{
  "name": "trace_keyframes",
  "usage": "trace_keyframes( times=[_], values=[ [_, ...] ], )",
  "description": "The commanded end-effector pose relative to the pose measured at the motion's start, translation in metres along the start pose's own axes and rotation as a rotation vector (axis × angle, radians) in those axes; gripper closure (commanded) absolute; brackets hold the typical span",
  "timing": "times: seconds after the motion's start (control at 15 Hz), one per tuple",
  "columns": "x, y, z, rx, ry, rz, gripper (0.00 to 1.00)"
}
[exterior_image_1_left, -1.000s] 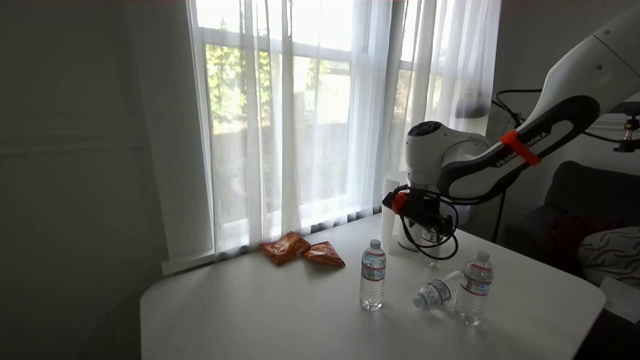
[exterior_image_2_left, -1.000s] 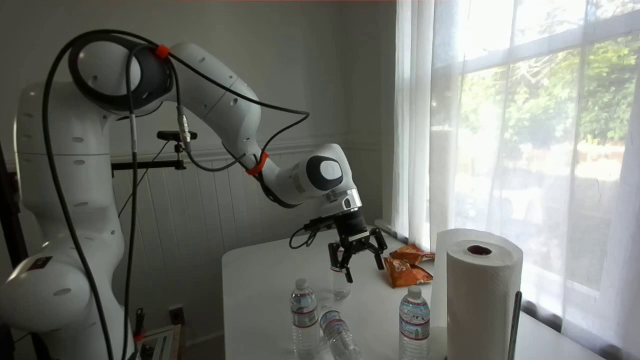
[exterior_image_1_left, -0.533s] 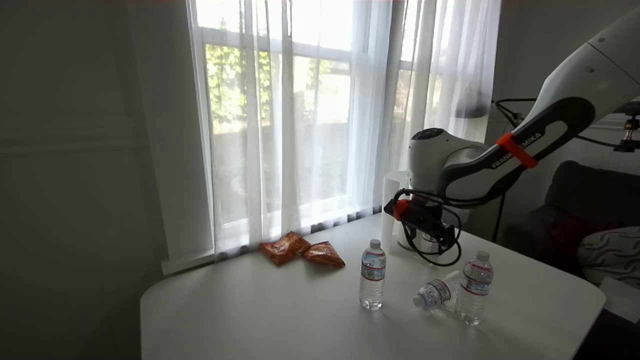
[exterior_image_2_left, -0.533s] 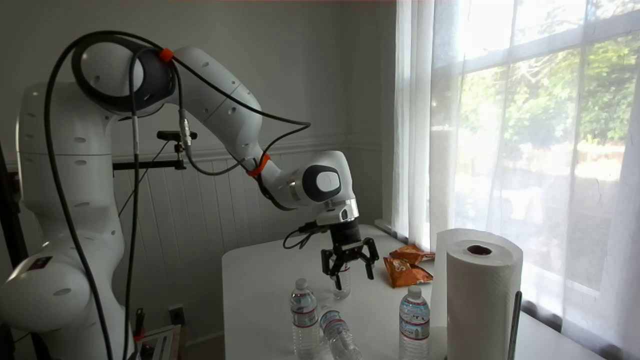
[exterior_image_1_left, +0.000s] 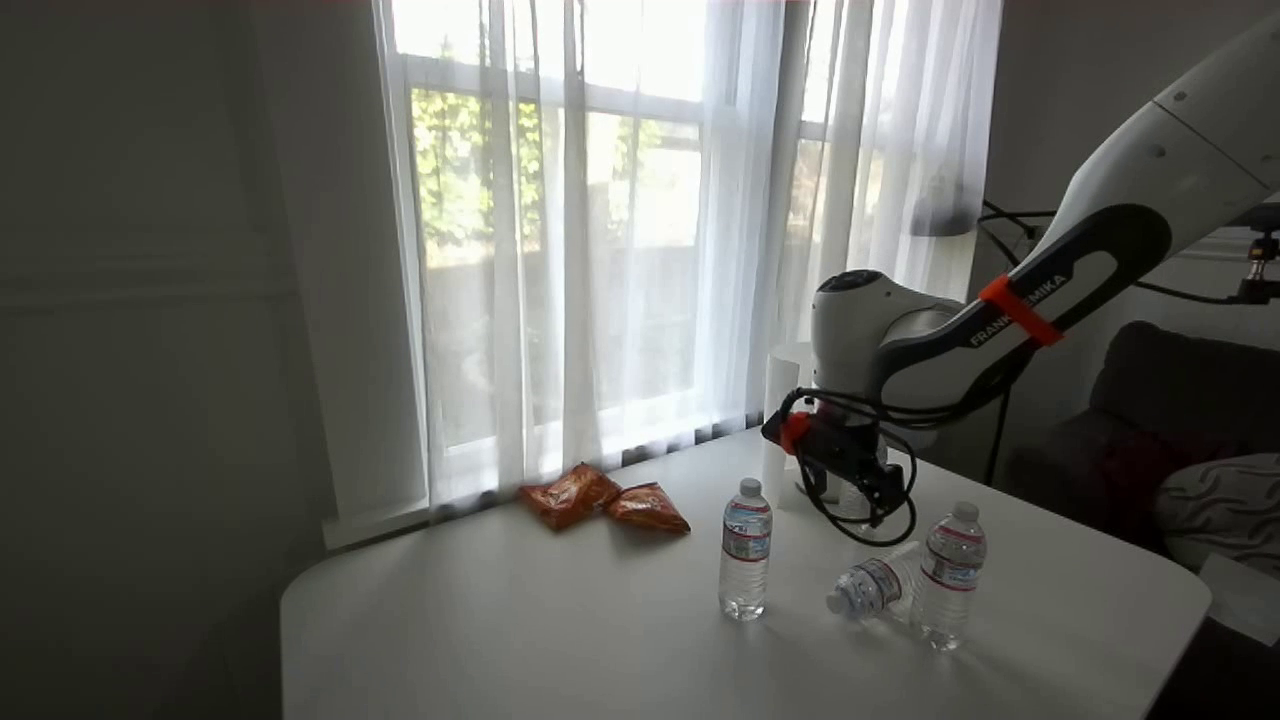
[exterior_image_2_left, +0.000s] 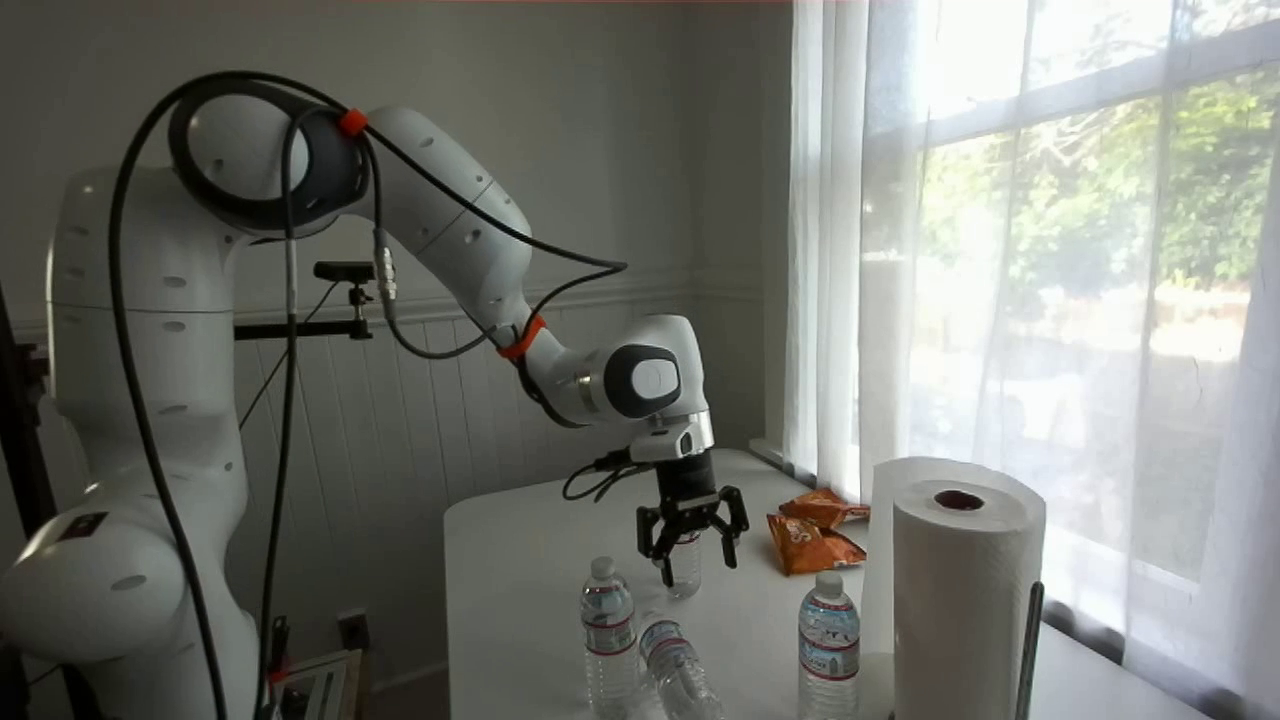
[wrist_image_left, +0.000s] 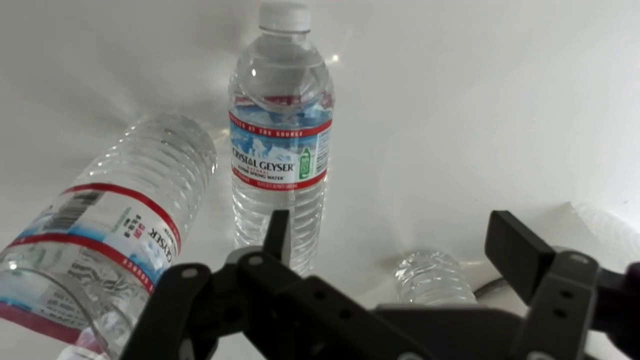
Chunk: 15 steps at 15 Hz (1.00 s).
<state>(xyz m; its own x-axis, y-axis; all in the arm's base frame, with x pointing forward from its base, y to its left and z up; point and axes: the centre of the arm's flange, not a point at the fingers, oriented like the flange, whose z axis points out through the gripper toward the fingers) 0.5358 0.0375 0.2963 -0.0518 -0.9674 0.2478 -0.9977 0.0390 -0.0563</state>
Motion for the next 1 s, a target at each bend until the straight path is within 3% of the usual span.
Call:
trace_keyframes(
  times=[0.0,0.33,0.93],
  values=[
    [-0.011,0.003,0.014,0.002,-0.082,-0.002,0.00],
    [-0.022,0.006,0.040,-0.040,-0.148,-0.009,0.00],
    [-0.025,0.012,0.065,-0.115,-0.164,-0.007,0.00]
  ],
)
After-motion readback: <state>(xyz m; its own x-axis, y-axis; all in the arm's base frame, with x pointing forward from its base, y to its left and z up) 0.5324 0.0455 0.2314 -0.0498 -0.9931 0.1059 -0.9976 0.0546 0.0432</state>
